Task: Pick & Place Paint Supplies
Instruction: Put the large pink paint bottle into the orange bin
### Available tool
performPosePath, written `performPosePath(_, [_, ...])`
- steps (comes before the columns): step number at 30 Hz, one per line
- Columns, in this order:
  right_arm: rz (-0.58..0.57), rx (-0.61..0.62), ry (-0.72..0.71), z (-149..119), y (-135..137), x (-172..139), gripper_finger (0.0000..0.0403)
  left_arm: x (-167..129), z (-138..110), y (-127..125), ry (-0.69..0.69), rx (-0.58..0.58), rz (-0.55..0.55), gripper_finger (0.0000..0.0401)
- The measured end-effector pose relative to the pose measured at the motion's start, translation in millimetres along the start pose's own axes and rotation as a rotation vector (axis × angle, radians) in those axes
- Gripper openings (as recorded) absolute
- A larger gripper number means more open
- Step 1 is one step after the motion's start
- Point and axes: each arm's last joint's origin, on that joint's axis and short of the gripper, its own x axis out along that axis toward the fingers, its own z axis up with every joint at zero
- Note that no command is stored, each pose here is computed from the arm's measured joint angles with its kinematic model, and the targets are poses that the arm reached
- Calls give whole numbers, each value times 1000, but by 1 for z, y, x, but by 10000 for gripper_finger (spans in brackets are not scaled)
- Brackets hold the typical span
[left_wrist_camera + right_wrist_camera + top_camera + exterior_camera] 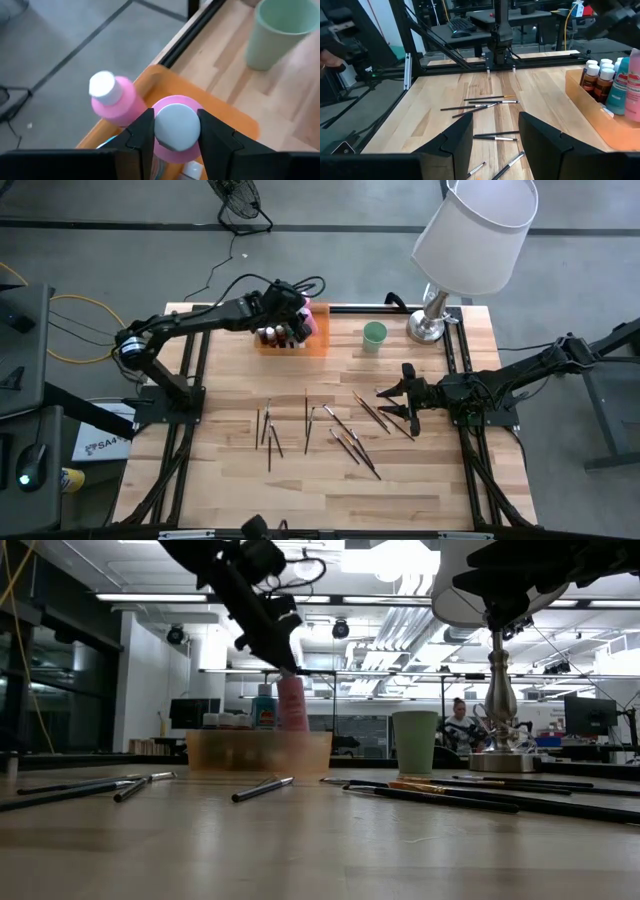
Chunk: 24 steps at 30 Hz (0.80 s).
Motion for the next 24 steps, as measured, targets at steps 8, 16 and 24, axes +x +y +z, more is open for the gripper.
performPosePath(8, [0, 0, 0, 0, 0, 0, 152, 10, -6, 4, 44, -39, 14, 116])
performPosePath(16, [0, 0, 0, 0, 0, 0, 152, 10, -7, 3, 55, -36, 10, 116])
performPosePath(24, [0, 0, 0, 0, 0, 0, 152, 10, -10, 3, 86, -29, 11, 134])
